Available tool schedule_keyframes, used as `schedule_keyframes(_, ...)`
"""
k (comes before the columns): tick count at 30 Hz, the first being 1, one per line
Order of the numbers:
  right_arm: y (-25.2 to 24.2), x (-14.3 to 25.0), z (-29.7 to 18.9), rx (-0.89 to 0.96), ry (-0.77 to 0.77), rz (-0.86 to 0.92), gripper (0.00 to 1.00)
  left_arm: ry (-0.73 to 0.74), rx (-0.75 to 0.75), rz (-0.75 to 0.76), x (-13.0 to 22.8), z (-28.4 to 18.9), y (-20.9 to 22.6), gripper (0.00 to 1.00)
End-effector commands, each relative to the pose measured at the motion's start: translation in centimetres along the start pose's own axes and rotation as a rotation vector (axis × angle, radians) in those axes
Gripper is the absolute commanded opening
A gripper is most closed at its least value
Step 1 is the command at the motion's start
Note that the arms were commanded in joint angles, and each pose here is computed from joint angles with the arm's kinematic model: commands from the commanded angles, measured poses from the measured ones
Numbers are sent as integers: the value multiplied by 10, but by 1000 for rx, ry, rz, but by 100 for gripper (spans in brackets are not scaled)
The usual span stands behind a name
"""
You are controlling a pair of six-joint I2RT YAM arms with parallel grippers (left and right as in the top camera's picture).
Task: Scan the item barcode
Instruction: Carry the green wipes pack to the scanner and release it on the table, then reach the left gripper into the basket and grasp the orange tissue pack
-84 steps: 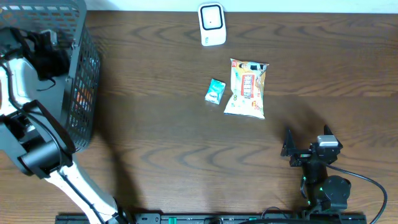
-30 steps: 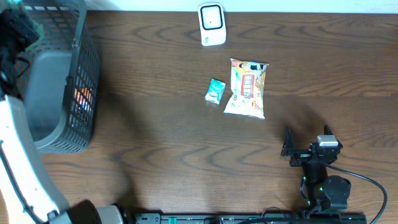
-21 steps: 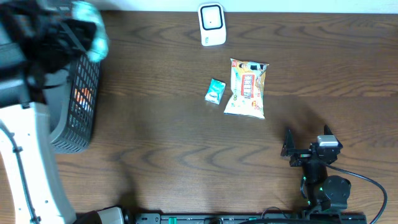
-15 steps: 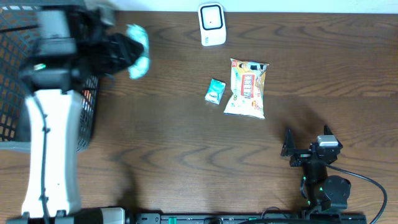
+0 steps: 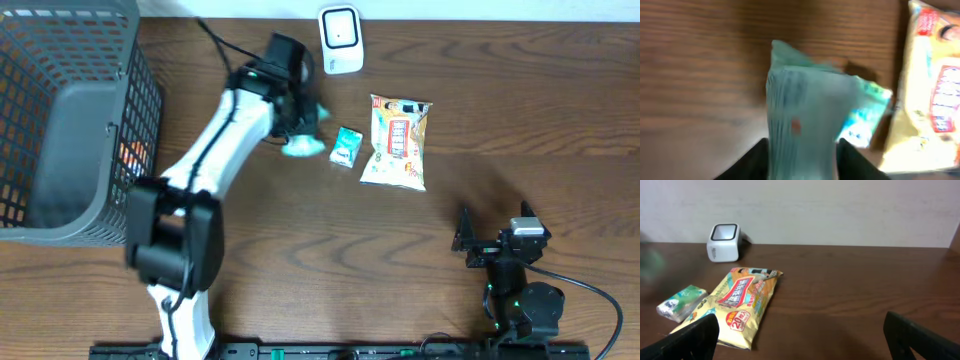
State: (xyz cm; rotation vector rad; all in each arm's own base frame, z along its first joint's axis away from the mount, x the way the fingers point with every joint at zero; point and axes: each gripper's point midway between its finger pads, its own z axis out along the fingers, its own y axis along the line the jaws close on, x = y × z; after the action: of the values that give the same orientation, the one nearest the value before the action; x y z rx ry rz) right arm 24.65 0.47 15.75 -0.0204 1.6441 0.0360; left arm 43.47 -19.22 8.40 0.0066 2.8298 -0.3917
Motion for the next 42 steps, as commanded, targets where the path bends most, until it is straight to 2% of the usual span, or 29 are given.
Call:
schedule_keyframes(1, 3, 1, 0, -15, 2, 6, 99, 46, -14, 6, 13, 31, -5, 63)
schedule_keyframes(7, 3, 1, 0, -15, 2, 6, 99, 16, 0, 13, 5, 22, -11, 66)
schedule_keyframes(9, 3, 1, 0, -15, 2, 6, 99, -39, 17, 10, -11, -1, -14, 66)
schedule_keyframes(14, 3, 1, 0, -15, 2, 6, 99, -300, 43, 23, -66, -100, -3, 66)
schedule_keyframes(18, 3, 1, 0, -15, 2, 6, 99, -580, -18, -77, -98, -211, 50, 66)
schedule_keyframes(19, 3, 1, 0, -15, 2, 6, 99, -698, -48, -133, -105, -259, 81, 66)
schedule_keyframes(20, 3, 1, 0, -15, 2, 6, 99, -760, -66, -165, -106, -285, 99, 66)
schedule_keyframes(24, 3, 1, 0, -15, 2, 6, 99, -889, -179, -309, -92, -349, 176, 66)
schedule_keyframes(27, 3, 1, 0, -15, 2, 6, 99, -861, -319, -495, -56, -366, 261, 67)
schedule_keyframes(30, 3, 1, 0, -15, 2, 6, 99, -799, -421, -634, -22, -367, 325, 68)
schedule_keyframes(31, 3, 1, 0, -15, 2, 6, 99, -778, -448, -688, -9, -366, 346, 75)
schedule_keyframes(34, 3, 1, 0, -15, 2, 6, 99, -697, -495, -814, 26, -357, 387, 79)
schedule_keyframes(37, 3, 1, 0, -15, 2, 6, 99, -591, -508, -910, 56, -340, 410, 79)
schedule_keyframes(39, 3, 1, 0, -15, 2, 6, 99, -510, -518, -902, 70, -328, 419, 78)
schedule_keyframes(42, 3, 1, 0, -15, 2, 6, 99, -348, -521, -778, 84, -300, 426, 81)
